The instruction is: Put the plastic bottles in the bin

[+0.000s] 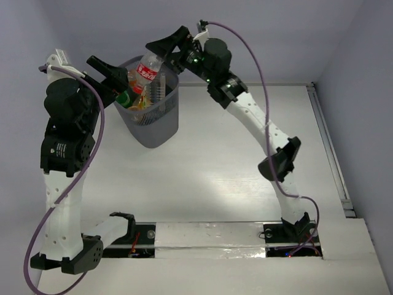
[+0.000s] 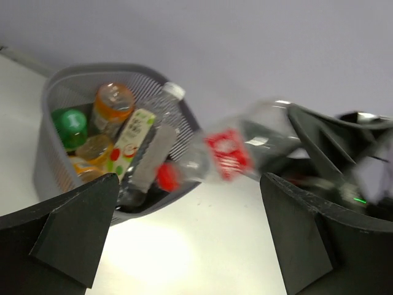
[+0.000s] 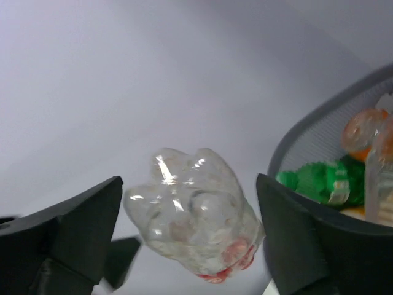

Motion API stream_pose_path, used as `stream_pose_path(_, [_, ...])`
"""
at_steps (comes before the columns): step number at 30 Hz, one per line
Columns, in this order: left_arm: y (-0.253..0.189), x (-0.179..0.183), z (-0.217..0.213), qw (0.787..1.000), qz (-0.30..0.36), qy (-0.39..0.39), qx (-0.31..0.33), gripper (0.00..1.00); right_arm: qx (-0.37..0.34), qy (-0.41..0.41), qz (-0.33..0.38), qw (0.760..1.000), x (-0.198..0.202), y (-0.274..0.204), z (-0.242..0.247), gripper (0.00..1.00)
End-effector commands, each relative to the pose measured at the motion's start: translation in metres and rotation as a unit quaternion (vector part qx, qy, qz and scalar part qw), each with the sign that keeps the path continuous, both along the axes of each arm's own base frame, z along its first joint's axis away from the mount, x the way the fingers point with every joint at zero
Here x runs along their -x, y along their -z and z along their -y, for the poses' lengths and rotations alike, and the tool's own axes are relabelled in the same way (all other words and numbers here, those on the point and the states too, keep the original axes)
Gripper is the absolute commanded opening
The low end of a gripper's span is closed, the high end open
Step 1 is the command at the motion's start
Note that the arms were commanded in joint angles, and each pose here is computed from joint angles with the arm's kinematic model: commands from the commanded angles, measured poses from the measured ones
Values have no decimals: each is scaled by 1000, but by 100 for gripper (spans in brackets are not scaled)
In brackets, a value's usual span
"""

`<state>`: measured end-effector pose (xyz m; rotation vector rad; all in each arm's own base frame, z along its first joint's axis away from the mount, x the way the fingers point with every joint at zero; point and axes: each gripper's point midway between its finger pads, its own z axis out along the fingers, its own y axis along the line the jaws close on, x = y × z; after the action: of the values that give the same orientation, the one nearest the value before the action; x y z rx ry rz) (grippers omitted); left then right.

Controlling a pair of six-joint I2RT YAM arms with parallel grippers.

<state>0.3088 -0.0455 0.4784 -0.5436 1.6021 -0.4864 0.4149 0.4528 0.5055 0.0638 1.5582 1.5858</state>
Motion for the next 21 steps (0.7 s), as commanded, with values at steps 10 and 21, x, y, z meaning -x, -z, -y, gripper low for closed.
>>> stream_pose_path(10, [-33,2,17,999,43,25,-3,99,-29,87,34,995,7,-37,35,100])
stream_pose_path(21, [-32,26,43,992,58,104,40,99,70,108,124,984,113,-35,135,28])
